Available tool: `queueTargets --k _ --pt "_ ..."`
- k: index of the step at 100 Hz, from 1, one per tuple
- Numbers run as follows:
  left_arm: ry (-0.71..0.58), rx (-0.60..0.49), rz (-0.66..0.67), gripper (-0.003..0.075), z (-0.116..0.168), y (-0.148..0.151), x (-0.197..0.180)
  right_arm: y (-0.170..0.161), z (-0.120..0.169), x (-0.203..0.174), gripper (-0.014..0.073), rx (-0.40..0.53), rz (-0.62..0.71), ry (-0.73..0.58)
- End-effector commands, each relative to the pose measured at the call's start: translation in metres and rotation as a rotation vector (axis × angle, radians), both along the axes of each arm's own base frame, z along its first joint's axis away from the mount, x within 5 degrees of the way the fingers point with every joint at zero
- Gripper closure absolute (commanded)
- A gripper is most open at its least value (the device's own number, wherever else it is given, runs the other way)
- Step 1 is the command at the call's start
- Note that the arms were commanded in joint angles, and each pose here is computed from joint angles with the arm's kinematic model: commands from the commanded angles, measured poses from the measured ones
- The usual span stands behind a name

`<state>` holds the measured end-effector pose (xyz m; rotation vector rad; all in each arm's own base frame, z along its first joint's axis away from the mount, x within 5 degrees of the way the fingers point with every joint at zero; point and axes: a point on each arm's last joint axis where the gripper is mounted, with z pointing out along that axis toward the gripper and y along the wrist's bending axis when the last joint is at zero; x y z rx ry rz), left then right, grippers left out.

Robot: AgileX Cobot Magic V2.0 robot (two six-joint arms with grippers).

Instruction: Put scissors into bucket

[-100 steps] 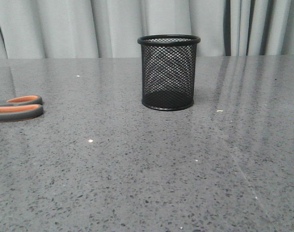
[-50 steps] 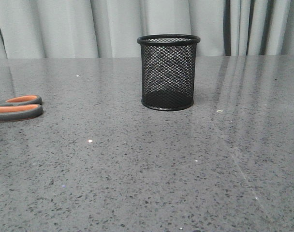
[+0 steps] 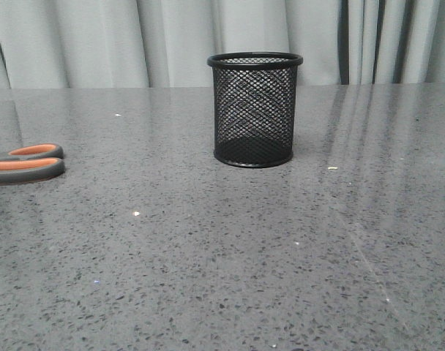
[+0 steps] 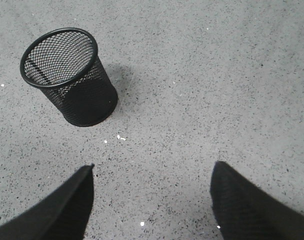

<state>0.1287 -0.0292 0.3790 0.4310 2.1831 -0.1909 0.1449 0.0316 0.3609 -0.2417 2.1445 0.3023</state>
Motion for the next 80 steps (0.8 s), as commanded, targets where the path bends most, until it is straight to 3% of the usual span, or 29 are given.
queueTargets --k 1,18,45,63,80 --pt "-0.052 -0.014 -0.038 0.0312 0.010 -0.004 0.008 -0.001 0.015 0.002 0.0120 0.018 -0.018 -0.087" --pt "0.041 0.057 -0.132 0.0312 -0.006 -0.007 0.035 -0.001 0.015 0.002 0.0120 0.018 -0.017 -0.085" --pt "0.311 0.186 -0.357 0.0311 -0.029 -0.013 0.095 -0.001 0.015 0.002 0.0120 0.019 -0.014 -0.079" --pt "0.336 0.329 -0.570 0.0311 -0.030 -0.013 0.130 -0.001 0.015 0.002 0.0120 0.019 -0.014 -0.079" --pt "0.268 0.460 -0.770 0.0311 -0.032 -0.015 0.150 -0.001 0.015 0.002 0.0120 0.017 -0.013 -0.079"
